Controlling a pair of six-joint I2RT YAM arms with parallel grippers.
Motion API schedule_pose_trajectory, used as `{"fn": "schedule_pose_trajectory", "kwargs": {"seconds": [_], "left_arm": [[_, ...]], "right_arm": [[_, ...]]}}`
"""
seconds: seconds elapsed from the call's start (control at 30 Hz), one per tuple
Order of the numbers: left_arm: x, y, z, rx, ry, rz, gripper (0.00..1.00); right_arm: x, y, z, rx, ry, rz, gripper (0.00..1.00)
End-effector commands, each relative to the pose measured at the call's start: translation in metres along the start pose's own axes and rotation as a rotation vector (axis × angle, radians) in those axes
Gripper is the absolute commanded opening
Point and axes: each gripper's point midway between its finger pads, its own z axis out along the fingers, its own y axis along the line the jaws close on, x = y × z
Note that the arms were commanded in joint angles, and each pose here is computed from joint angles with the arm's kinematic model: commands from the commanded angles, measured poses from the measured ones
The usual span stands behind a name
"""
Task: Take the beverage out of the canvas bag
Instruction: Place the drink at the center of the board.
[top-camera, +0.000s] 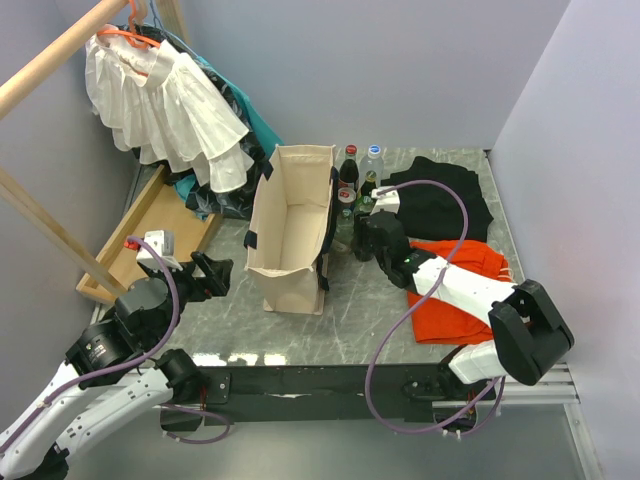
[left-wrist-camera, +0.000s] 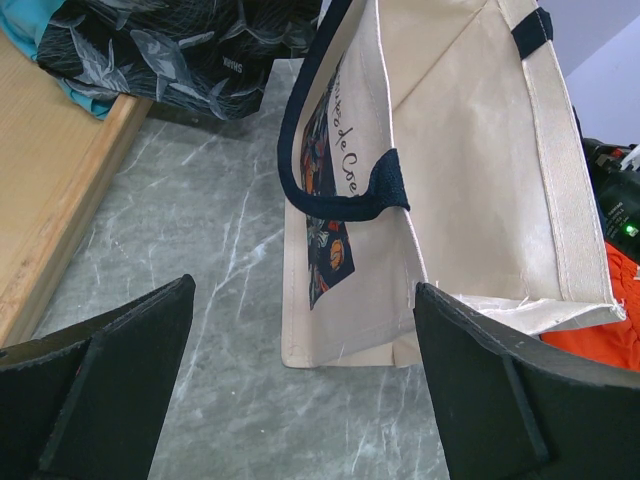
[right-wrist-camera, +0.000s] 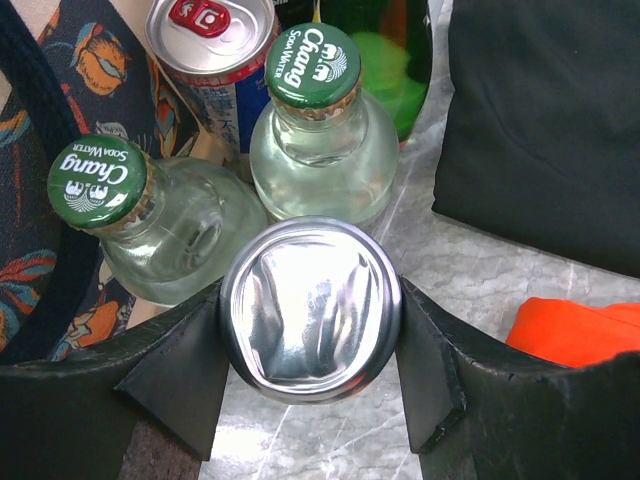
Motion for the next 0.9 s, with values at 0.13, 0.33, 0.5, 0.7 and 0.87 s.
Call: {"fn": "schedule_pose_trajectory", "kwargs": {"seconds": [0.13,0.33,0.5,0.7,0.87], "left_arm": [[-0.0140,-0.0026,-0.0033,-0.001,-0.035,-0.025,0.96],[-0.0135,-0.0034,-0.0028,0.001,-0.033,-0.025,0.96],[-0.0124,-0.0036,-0.0023,0.002,-0.029,-0.020,0.96],[-0.0120,-0.0039,-0.0015,0.001,-0.027,-0.020,0.96],[-0.0107,-0.0045,-0.0011,0.003,-0.021,-0.017,0.96]], "right_arm": [[-0.0289,0.0051,0.0044,-0.001,-0.103,0.104,0.18],[-0.0283,0.0050,0.0041,-0.002,-0.100,0.103,0.34],[-0.0288,0.0051,0.0038,0.001,-0.098,0.100,0.45],[-0.0306,0.0072,0.0044,-0.006,-0.096,0.096,0.53],[-0.0342,0.0059,0.0028,0.000,-0.103,0.096,0.58]]}}
